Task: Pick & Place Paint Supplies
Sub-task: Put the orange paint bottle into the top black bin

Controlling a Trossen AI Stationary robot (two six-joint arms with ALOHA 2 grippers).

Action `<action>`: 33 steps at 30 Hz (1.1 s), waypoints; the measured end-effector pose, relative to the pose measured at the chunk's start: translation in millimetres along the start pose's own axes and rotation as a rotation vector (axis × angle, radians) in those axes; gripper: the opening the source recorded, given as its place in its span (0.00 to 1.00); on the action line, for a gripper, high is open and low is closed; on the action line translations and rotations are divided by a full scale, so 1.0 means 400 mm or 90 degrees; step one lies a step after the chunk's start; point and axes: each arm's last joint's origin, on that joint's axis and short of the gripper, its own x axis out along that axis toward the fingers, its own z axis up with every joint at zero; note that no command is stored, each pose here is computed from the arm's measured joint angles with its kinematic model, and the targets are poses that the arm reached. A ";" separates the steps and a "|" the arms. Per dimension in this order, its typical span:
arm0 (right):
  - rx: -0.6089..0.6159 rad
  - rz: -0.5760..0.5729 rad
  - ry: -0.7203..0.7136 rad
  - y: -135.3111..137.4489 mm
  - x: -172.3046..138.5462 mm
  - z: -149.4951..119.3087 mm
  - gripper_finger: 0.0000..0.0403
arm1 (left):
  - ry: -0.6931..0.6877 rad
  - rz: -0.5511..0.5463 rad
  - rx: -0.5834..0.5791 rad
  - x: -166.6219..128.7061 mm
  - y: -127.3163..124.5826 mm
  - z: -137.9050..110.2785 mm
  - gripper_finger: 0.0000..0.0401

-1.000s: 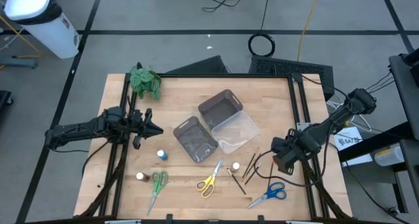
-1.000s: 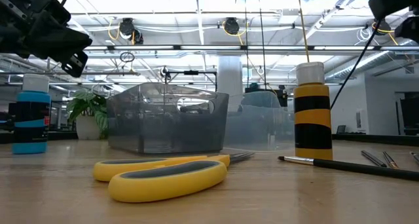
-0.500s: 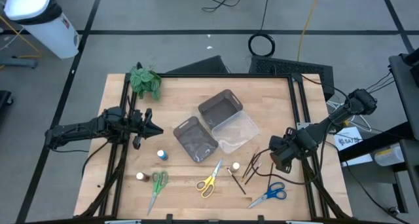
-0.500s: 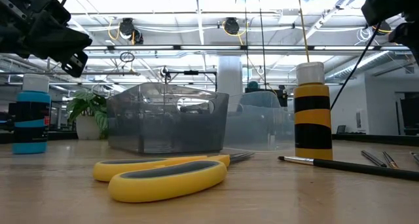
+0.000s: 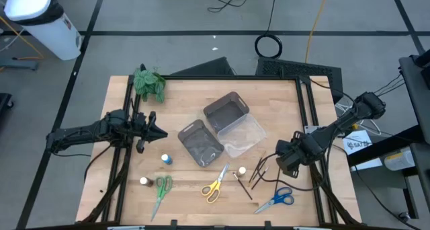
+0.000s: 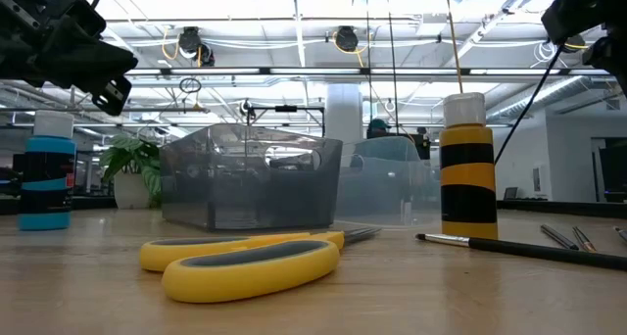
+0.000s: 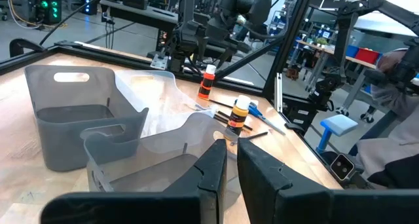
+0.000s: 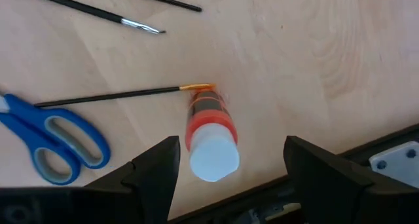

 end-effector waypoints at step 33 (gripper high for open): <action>-0.067 0.029 0.098 -0.002 0.084 0.006 0.42 | 0.000 0.000 0.000 0.000 0.000 0.000 0.12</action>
